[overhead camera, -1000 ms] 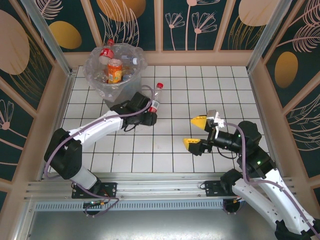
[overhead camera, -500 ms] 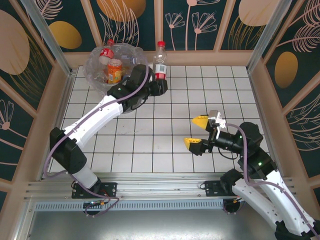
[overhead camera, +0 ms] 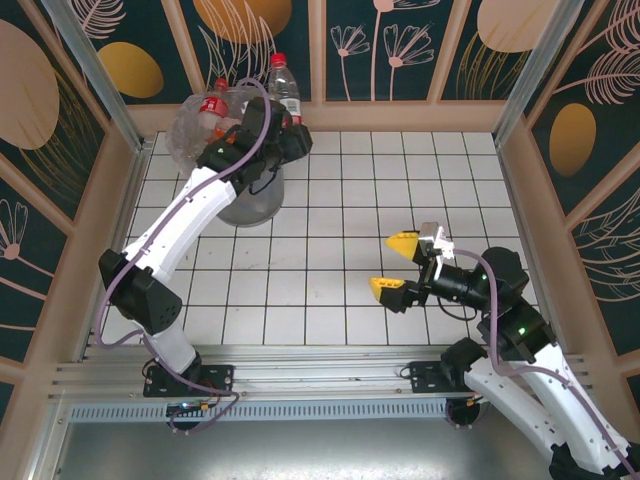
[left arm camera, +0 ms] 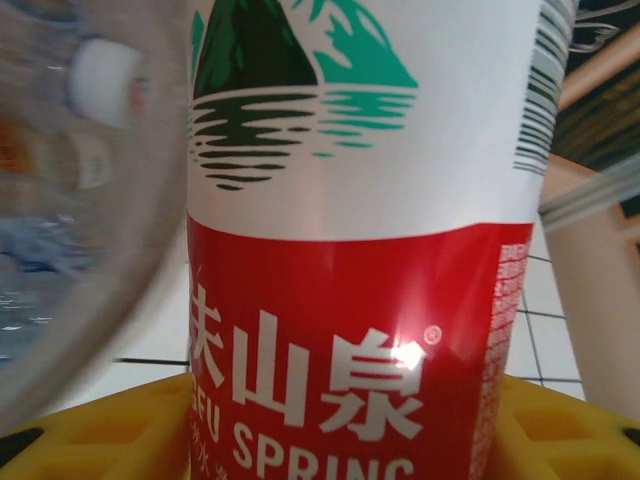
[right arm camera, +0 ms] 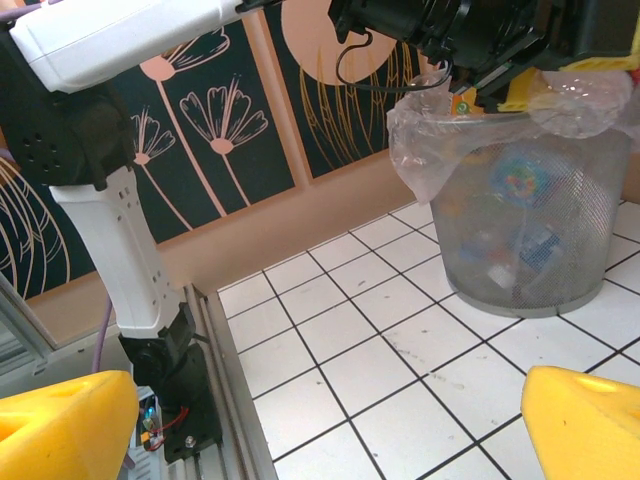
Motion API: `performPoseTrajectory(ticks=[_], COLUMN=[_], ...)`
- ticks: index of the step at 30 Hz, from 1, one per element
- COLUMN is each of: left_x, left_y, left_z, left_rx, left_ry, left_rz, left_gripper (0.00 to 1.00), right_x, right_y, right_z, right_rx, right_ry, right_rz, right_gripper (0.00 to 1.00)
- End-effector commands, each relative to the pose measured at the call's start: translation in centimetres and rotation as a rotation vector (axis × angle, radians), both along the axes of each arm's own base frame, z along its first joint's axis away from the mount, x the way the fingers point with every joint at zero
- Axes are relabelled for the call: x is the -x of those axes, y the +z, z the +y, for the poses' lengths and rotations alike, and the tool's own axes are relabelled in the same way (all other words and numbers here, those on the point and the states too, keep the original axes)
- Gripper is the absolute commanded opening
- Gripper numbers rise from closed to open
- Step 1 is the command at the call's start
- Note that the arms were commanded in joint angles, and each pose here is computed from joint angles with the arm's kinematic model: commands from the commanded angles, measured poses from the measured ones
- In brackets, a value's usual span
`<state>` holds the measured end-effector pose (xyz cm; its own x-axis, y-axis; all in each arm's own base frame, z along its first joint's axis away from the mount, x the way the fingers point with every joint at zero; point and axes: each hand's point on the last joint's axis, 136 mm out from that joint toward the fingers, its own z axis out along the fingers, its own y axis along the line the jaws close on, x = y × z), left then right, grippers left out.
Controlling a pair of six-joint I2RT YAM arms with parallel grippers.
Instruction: Put the plastic bottles in the bin
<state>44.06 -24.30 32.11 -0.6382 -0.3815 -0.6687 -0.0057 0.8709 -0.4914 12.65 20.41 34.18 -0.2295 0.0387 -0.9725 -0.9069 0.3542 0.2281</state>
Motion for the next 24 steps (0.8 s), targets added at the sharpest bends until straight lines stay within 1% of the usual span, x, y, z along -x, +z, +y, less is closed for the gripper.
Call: performPoseTrajectory(ticks=[1, 2, 3, 8, 13, 18, 20, 24], left_x=[0.2, 0.7, 0.7, 0.5, 0.2, 0.2, -0.3, -0.3], left_y=[0.0, 1.3, 1.4, 1.1, 0.9, 1.5, 0.4, -0.1], left_z=[2.2, 2.9, 3.5, 5.6, 7.9, 8.4, 8.3, 8.2], left_rx=[-0.019, -0.010, -0.014, -0.048, -0.050, -0.064, -0.081, -0.114], left_ry=[0.069, 0.078, 0.090, 0.128, 0.157, 0.149, 0.154, 0.130], left_rz=[0.029, 0.008, 0.008, 0.034, 0.070, 0.079, 0.109, 0.143], left_gripper=[0.50, 0.51, 0.51, 0.52, 0.52, 0.54, 0.55, 0.56], right_x=[0.0, 0.0, 0.0, 0.0, -0.1, -0.2, -0.2, -0.3], right_y=[0.2, 0.2, 0.3, 0.2, 0.2, 0.2, 0.1, 0.1], right_z=[-0.3, -0.3, -0.2, -0.3, -0.3, -0.4, -0.4, -0.4], right_rx=[-0.010, -0.011, -0.011, -0.011, -0.010, -0.010, -0.009, -0.007], right_ry=[-0.013, -0.012, -0.011, -0.013, -0.021, -0.027, -0.030, -0.032], right_rz=[-0.023, -0.025, -0.024, -0.020, -0.019, -0.020, -0.019, -0.019], right_gripper=[0.99, 0.99, 0.99, 0.99, 0.99, 0.99, 0.99, 0.99])
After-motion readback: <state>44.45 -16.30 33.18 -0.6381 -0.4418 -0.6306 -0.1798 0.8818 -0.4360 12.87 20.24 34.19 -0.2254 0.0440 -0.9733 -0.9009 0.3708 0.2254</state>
